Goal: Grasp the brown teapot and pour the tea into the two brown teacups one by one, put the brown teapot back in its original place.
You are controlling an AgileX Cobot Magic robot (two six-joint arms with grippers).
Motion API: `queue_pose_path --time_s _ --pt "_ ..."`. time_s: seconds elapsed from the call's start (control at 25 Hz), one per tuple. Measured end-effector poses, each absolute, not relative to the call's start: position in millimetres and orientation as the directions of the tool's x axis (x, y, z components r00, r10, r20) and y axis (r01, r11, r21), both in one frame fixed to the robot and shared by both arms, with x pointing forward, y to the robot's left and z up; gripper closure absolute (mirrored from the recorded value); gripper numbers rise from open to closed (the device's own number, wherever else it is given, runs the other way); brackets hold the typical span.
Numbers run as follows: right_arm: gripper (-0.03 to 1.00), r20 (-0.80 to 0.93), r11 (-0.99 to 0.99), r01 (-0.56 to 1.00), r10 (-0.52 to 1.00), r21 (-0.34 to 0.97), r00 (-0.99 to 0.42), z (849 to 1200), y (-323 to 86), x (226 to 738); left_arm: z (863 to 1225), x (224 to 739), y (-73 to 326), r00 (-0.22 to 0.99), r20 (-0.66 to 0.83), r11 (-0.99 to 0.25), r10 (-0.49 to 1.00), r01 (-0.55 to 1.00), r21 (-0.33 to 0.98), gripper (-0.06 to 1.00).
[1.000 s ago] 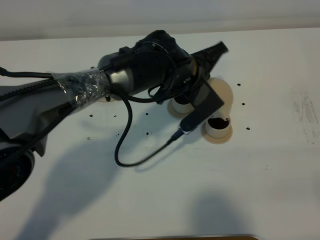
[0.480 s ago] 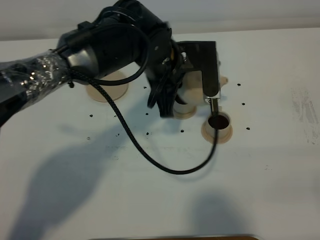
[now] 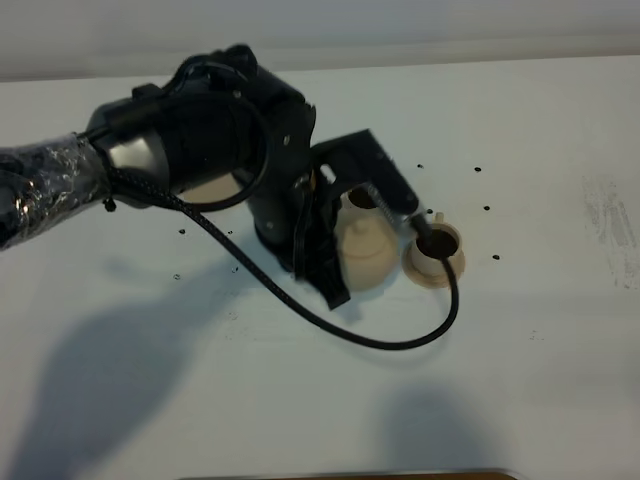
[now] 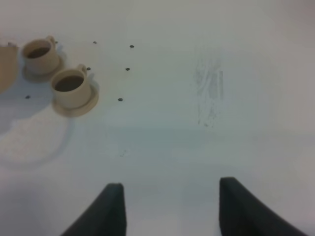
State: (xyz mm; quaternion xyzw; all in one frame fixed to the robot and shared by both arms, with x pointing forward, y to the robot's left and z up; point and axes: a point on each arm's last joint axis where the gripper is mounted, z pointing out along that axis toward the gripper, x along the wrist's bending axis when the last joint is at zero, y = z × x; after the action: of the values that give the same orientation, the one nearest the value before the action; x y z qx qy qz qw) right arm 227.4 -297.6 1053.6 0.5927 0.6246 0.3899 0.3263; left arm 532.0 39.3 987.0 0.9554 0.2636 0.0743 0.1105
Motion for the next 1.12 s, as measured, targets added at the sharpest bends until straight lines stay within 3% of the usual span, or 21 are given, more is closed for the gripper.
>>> queue_pose_path --time_s 0.52,0.72,0.84,1.12 --pt "0.53 0.055 -0.007 0.486 0.995 0.874 -0.084 1053.6 -297.6 227.4 924.2 537.7 37.7 0.839 0.079 -0.822 0.539 0.503 0.269 0.86" --pt "0.53 0.055 -0.007 0.486 0.995 0.874 -0.084 1053.6 -297.6 227.4 922.2 539.1 38.7 0.837 0.079 -0.82 0.542 0.506 0.266 0.86" --pt "0.53 0.055 -0.007 0.486 0.995 0.874 -0.084 1053.6 -297.6 227.4 934.7 538.3 39.4 0.835 0.087 -0.814 0.544 0.5 0.295 0.86" --pt "0.53 0.055 -0.007 0.486 0.995 0.874 -0.084 1053.6 -297.6 227.4 1003.0 531.0 57.4 0.785 0.099 -0.743 0.611 0.525 0.415 0.86"
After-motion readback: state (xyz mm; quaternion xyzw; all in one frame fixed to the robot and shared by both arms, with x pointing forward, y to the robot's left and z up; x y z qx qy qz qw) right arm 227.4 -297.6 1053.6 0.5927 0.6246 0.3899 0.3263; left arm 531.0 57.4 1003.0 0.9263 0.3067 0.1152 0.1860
